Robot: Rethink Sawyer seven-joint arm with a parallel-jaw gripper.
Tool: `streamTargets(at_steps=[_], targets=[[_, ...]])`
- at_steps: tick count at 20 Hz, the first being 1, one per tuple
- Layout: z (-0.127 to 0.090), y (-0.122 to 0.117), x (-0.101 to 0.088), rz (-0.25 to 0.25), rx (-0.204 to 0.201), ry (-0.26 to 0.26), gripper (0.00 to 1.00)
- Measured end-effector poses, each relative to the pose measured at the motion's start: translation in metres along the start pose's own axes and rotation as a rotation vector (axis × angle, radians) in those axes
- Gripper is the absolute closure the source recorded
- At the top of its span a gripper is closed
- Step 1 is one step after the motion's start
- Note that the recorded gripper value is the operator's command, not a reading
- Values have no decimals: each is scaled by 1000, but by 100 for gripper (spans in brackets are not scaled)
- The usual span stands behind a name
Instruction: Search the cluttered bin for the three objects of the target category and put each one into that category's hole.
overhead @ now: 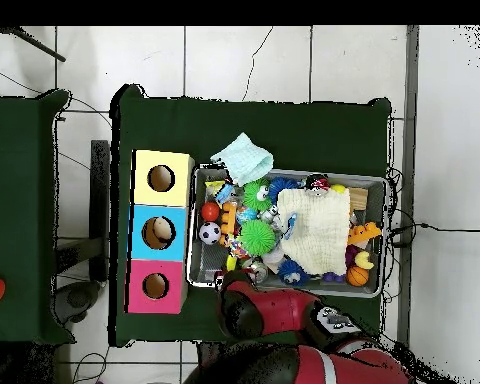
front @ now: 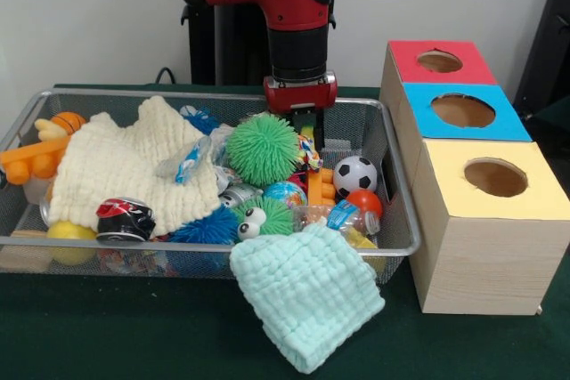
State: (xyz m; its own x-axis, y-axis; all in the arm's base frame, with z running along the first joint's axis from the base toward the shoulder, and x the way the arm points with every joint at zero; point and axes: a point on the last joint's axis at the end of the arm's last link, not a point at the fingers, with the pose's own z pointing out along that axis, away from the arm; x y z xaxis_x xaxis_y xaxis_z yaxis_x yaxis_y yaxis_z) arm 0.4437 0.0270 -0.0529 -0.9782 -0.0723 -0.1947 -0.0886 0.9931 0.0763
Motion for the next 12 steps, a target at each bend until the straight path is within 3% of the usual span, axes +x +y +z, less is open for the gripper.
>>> streamTargets(at_steps=[12], targets=[[-16, -5, -14, -13, 22, -7, 100]])
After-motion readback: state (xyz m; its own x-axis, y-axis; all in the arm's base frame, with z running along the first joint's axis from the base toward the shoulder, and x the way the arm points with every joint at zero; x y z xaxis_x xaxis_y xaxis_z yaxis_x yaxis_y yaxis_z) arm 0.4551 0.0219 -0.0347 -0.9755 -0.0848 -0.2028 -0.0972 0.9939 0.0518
